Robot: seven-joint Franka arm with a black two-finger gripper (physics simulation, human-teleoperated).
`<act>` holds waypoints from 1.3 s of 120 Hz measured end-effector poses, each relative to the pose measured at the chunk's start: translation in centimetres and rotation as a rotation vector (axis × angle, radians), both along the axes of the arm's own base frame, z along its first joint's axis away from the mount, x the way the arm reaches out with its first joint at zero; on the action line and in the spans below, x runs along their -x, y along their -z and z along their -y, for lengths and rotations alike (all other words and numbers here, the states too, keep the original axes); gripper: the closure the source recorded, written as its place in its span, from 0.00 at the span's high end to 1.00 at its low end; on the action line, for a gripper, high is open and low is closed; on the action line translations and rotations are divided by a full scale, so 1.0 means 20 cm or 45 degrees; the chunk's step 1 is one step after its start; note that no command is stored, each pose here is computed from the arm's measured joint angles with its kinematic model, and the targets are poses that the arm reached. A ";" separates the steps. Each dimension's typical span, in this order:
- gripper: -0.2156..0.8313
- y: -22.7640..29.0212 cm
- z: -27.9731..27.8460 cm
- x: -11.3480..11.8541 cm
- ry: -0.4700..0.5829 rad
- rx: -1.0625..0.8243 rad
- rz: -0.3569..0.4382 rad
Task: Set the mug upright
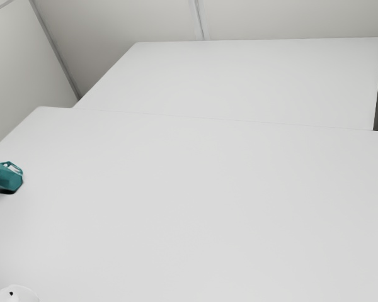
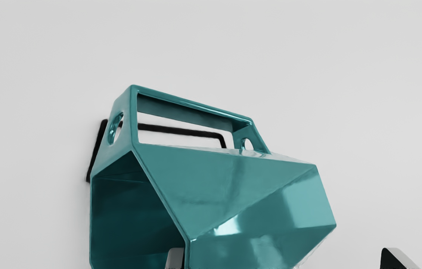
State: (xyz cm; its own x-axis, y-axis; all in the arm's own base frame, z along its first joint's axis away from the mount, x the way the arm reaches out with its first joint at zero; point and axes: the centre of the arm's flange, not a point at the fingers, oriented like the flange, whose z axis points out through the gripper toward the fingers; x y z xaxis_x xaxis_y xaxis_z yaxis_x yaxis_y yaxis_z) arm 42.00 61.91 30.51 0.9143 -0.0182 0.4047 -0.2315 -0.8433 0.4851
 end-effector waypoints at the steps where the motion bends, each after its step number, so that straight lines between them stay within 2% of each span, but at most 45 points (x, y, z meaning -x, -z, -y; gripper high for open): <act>1: 0.73 0.00 0.00 0.00 0.001 0.001 0.000; 25: 0.44 -0.01 0.02 -0.01 0.026 0.018 0.008; 68: 0.13 -0.06 0.06 -0.03 0.058 0.060 0.041; 86: 0.08 -0.10 0.07 -0.03 0.067 0.064 0.050; 115: 0.06 -0.30 0.16 -0.09 0.100 0.015 0.052; 123: 0.06 -0.39 0.29 -0.17 0.148 -0.016 0.032; 139: 0.06 -0.54 0.61 -0.26 0.213 -0.116 -0.029; 156: 0.06 -0.65 0.94 -0.34 0.256 -0.257 -0.050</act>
